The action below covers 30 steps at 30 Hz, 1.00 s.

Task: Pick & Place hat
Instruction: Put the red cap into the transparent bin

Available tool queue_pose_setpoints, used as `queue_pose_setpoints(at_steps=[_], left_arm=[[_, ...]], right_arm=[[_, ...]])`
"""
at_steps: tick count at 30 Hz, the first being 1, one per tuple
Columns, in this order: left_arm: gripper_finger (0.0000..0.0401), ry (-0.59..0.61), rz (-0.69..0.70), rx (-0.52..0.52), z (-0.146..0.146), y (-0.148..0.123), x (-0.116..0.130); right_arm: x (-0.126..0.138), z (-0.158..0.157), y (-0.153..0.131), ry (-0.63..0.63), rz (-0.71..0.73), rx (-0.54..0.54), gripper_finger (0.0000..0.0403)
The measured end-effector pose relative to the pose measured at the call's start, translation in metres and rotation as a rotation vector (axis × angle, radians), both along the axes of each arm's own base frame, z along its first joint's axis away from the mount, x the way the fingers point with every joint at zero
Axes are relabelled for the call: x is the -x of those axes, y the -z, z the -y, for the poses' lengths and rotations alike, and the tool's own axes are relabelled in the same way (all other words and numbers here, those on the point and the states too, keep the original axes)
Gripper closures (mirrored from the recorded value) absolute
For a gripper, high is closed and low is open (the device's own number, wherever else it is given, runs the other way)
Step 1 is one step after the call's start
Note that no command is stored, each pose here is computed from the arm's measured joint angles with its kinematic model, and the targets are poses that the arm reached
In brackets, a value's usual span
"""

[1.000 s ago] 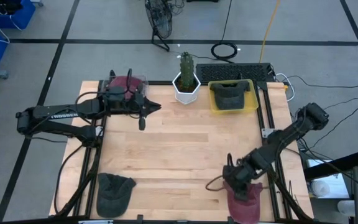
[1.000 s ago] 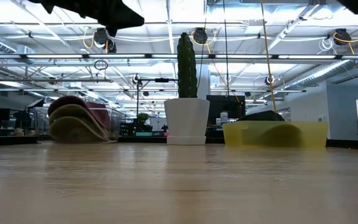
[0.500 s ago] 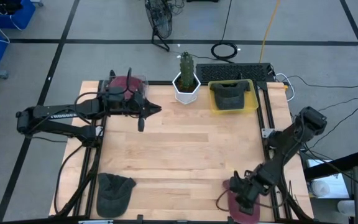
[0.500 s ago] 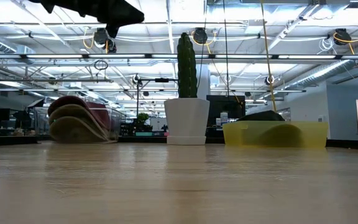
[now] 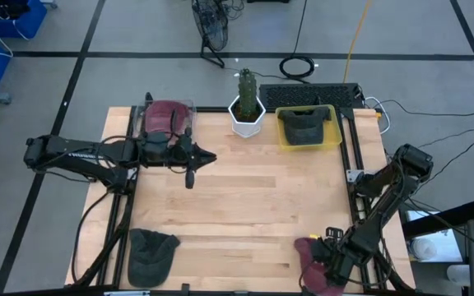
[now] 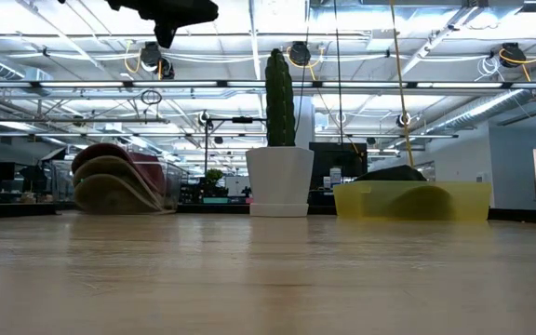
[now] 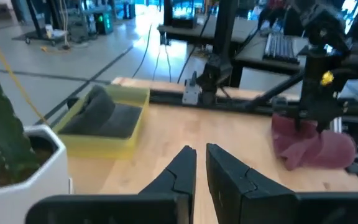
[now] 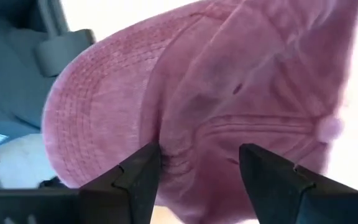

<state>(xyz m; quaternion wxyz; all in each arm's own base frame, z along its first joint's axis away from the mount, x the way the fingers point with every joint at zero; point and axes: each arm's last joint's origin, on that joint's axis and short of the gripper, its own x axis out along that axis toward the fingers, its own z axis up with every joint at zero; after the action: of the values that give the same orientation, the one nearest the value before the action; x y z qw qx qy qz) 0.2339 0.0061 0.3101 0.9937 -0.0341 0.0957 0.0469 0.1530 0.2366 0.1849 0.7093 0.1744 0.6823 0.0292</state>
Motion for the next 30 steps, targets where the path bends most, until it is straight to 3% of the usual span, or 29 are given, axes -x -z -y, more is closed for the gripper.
queue_pose_setpoints(at_steps=[19, 30], left_arm=[[0.0359, -0.032, 0.011, -0.002, 0.031, 0.004, -0.007], [0.0359, -0.057, 0.017, -0.035, 0.028, 0.003, -0.007]], right_arm=[[0.012, -0.008, 0.002, -0.09, 0.038, -0.006, 0.0258], [0.001, 0.008, 0.004, -0.083, 0.048, 0.098, 0.034]])
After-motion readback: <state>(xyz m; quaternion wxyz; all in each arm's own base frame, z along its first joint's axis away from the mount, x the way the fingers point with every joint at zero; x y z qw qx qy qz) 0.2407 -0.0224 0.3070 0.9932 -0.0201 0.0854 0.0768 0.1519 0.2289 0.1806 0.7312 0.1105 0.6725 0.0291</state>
